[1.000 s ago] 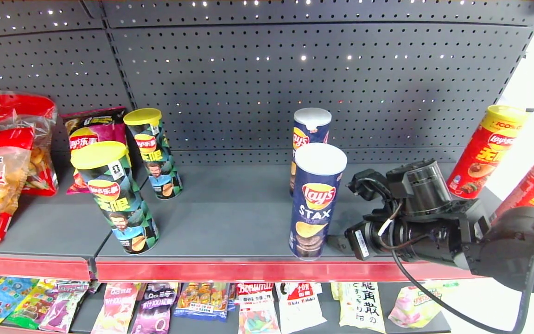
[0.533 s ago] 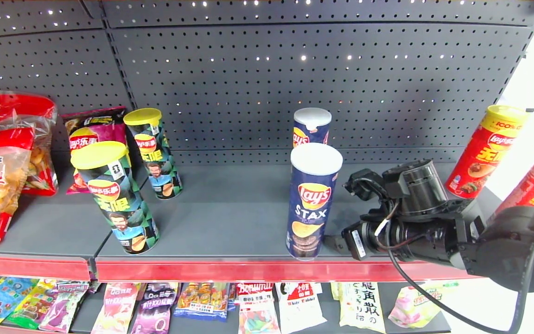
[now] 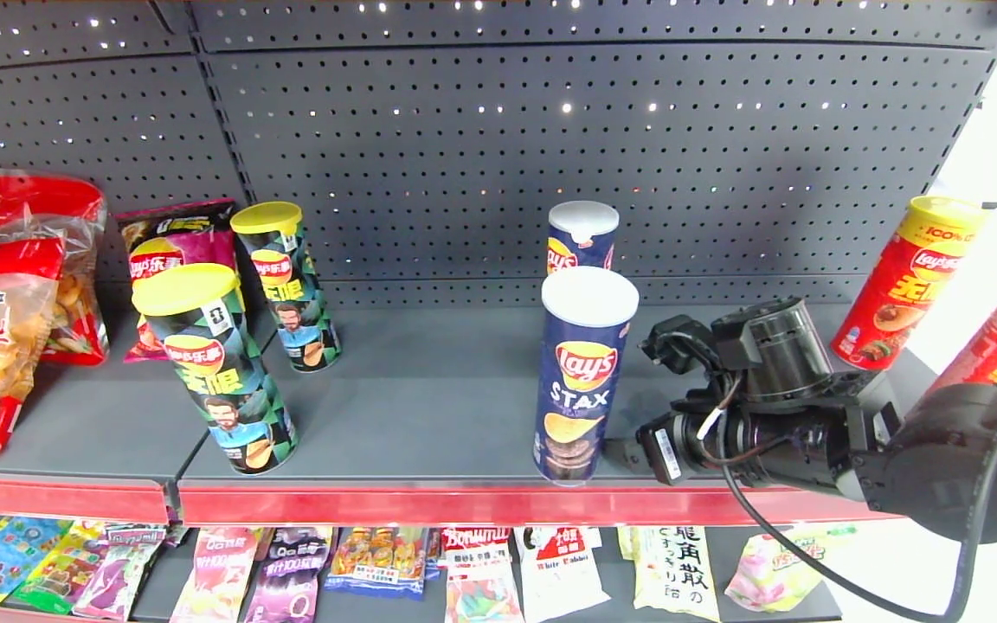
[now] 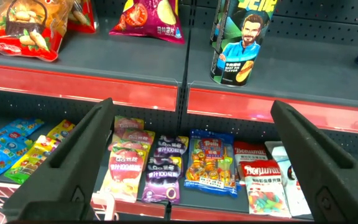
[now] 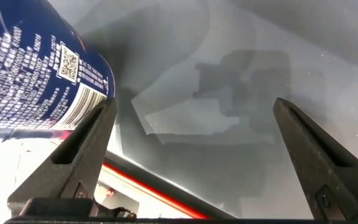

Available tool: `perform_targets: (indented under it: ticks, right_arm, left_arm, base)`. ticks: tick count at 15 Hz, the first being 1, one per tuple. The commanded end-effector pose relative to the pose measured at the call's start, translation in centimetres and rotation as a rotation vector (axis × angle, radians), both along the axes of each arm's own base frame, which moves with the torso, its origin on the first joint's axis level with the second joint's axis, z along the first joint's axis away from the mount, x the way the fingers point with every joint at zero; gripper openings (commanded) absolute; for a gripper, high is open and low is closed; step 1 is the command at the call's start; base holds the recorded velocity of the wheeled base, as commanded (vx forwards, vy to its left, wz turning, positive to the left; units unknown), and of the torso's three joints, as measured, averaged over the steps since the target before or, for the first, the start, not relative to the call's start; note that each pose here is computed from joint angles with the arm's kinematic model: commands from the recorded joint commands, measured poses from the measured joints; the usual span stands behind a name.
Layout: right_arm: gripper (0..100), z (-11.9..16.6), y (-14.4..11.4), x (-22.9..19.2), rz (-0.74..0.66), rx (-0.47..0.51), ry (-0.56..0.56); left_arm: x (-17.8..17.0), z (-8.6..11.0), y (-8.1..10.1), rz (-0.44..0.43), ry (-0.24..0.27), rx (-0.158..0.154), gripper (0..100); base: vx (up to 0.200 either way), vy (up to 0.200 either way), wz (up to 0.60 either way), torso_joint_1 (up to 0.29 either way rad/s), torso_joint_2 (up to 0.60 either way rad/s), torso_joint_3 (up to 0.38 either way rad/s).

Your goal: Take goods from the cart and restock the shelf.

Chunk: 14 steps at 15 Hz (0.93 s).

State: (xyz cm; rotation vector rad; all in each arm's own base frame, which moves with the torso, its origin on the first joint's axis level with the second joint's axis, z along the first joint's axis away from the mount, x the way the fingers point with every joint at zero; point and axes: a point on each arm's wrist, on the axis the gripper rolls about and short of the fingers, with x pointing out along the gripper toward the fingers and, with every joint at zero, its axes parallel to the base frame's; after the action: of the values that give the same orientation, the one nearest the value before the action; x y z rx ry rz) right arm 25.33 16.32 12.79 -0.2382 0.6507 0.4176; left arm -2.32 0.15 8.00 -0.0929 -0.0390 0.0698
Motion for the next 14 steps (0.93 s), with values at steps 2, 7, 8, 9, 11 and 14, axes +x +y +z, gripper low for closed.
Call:
perform_targets:
  ticks: [2, 7, 8, 9, 11, 14]
  right_arm:
    - [100, 0.19, 0.10, 0.06, 0.002, 0.004, -0.006]
    - [100, 0.26, 0.24, 0.28, 0.002, 0.007, -0.010]
    - [100, 0.26, 0.24, 0.28, 0.002, 0.007, -0.010]
    - [100, 0.22, 0.25, 0.29, 0.002, 0.006, -0.009]
    - [100, 0.22, 0.29, 0.27, 0.003, 0.006, -0.009]
    - [100, 0.23, 0.07, 0.11, -0.002, 0.008, -0.007]
  left_arm:
    - [0.00, 0.00, 0.00, 0.001, -0.001, 0.000, 100]
    - [0.00, 0.00, 0.00, 0.001, -0.001, 0.001, 100]
    - [0.00, 0.00, 0.00, 0.001, -0.001, 0.000, 100]
    - [0.01, -0.04, 0.00, 0.001, 0.001, 0.001, 100]
    - [0.00, 0.00, 0.00, 0.001, -0.001, 0.001, 100]
    - [0.01, -0.04, 0.00, 0.001, 0.000, 0.000, 100]
  base:
    - [0.000, 0.000, 0.00, 0.000, 0.00, 0.000]
    - [0.000, 0.000, 0.00, 0.000, 0.00, 0.000]
    - [0.000, 0.000, 0.00, 0.000, 0.00, 0.000]
    - [0.000, 0.000, 0.00, 0.000, 0.00, 0.000]
    - [0.000, 0.000, 0.00, 0.000, 0.00, 0.000]
    - [0.000, 0.000, 0.00, 0.000, 0.00, 0.000]
